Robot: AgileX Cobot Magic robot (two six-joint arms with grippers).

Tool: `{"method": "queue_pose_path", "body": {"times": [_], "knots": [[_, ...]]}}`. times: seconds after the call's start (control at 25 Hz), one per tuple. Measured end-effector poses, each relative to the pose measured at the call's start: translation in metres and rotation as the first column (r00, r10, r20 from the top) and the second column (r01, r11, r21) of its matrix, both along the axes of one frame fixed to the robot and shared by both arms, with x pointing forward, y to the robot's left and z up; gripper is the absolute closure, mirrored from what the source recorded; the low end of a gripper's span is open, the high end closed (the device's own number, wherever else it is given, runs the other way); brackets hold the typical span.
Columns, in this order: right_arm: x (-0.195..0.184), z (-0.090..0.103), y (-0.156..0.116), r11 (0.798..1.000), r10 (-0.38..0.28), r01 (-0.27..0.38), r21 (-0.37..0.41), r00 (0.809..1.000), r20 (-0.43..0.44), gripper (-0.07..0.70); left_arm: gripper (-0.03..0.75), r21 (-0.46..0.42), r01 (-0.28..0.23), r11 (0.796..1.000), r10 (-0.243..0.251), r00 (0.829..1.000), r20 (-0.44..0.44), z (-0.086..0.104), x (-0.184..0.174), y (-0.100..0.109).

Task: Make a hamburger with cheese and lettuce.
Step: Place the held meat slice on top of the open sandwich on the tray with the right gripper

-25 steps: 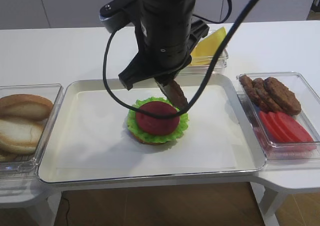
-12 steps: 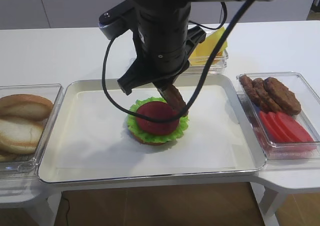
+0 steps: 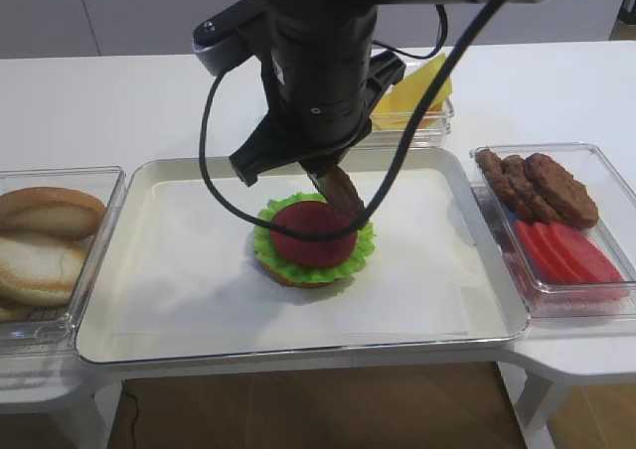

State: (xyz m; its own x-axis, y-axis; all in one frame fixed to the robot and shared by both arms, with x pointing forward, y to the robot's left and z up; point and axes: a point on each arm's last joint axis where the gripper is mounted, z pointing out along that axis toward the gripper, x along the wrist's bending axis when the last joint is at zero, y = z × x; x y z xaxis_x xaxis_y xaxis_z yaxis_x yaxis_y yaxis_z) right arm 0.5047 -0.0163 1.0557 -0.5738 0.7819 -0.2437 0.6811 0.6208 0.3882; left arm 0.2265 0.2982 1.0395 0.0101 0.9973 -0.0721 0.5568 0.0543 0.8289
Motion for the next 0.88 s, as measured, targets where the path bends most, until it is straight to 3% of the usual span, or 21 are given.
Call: {"method": "queue_pose_path", "body": {"times": [0.6, 0.88], "knots": [[0.000, -0.001, 0.000, 1.000, 0.005, -0.005, -0.005, 1.000, -0.001, 0.523, 0.310, 0.000, 0.000, 1.000, 0.000, 1.000, 0.000, 0.000, 0.000, 0.000], [0.002, -0.013, 0.002, 0.998, 0.000, -0.002, -0.055, 1.000, -0.026, 0.523, 0.310, 0.000, 0.000, 1.000, 0.000, 1.000, 0.000, 0.000, 0.000, 0.000]]}}
